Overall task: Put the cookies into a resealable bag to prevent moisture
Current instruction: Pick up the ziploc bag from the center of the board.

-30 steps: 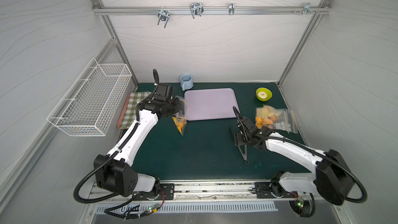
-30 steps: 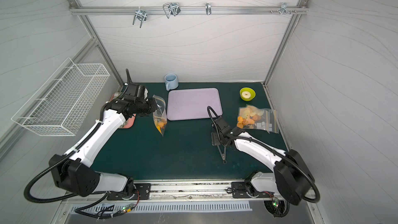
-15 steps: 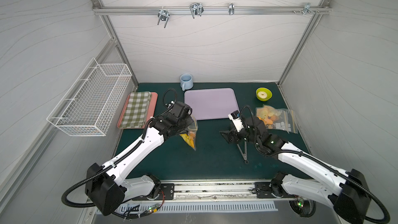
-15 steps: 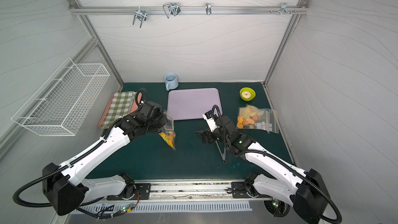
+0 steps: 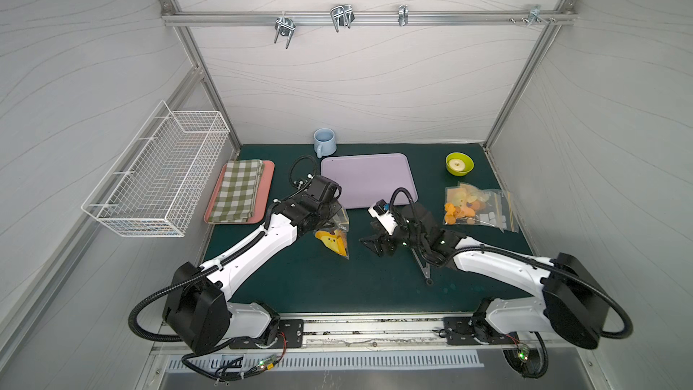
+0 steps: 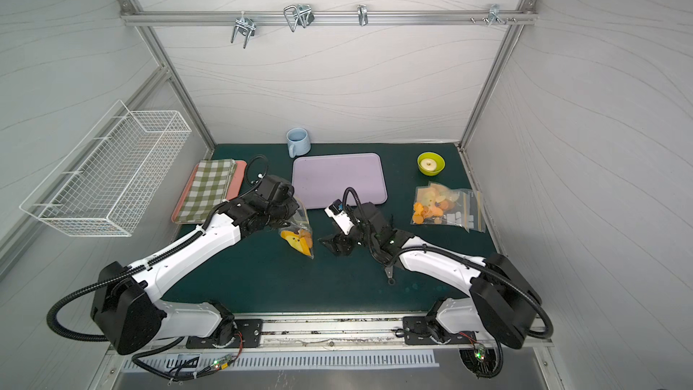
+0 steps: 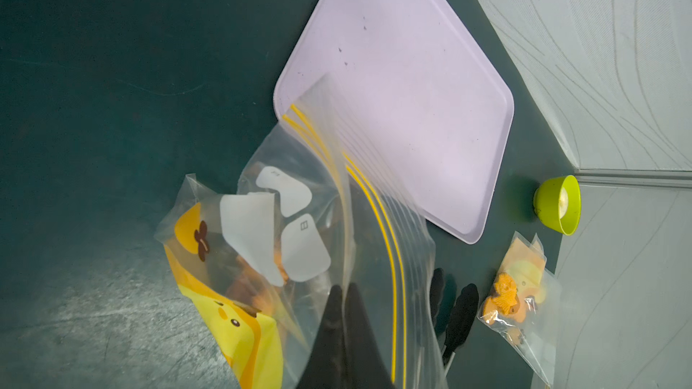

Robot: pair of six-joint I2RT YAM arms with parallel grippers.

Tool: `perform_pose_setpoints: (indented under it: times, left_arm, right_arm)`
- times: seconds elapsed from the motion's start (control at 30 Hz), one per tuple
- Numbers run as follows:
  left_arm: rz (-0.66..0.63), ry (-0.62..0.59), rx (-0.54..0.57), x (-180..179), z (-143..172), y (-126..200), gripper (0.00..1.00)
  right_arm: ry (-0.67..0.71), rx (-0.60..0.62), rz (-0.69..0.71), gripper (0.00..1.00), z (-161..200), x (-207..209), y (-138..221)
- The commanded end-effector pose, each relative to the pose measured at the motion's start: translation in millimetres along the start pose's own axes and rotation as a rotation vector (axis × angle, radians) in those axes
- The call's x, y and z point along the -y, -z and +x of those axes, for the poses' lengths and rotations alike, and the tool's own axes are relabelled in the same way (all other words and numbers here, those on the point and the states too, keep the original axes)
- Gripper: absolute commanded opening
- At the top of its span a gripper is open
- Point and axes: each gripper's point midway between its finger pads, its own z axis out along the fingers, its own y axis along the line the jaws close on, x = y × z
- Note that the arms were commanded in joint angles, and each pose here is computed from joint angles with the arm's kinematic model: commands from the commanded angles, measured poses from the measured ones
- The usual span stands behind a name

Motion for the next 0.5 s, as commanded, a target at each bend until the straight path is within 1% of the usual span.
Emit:
perform_pose_setpoints:
  times: [0.0,0.07,0.2,0.3,0.47]
  left_arm:
    - [0.043,0.011,0.022,18.0,-8.5,3.0,0.00]
    - [0.047,0.007,0.019,19.5,-8.5,3.3,0.00]
    - [0.050,0.004,0.016,20.9,-8.9,3.7,0.00]
    - [0.052,0.004,0.016,21.3,-8.8,4.3,0.00]
    - [0.054,0.006,0.015,21.8,-9.8,4.5,0.00]
  right_arm:
    - [0.102,0.120,-0.027,0.76,-42.5,-9.0,-13.6]
    - [0.108,0.131,-0.035,0.75,-49.2,-9.8,-21.3]
    - [0.120,0.148,-0.039,0.70,-57.3,-11.0,-32.1]
    - [0.122,0.153,-0.036,0.64,-59.7,-10.9,-37.9]
    - [0.123,0.154,-0.051,0.51,-62.8,-12.1,-45.2]
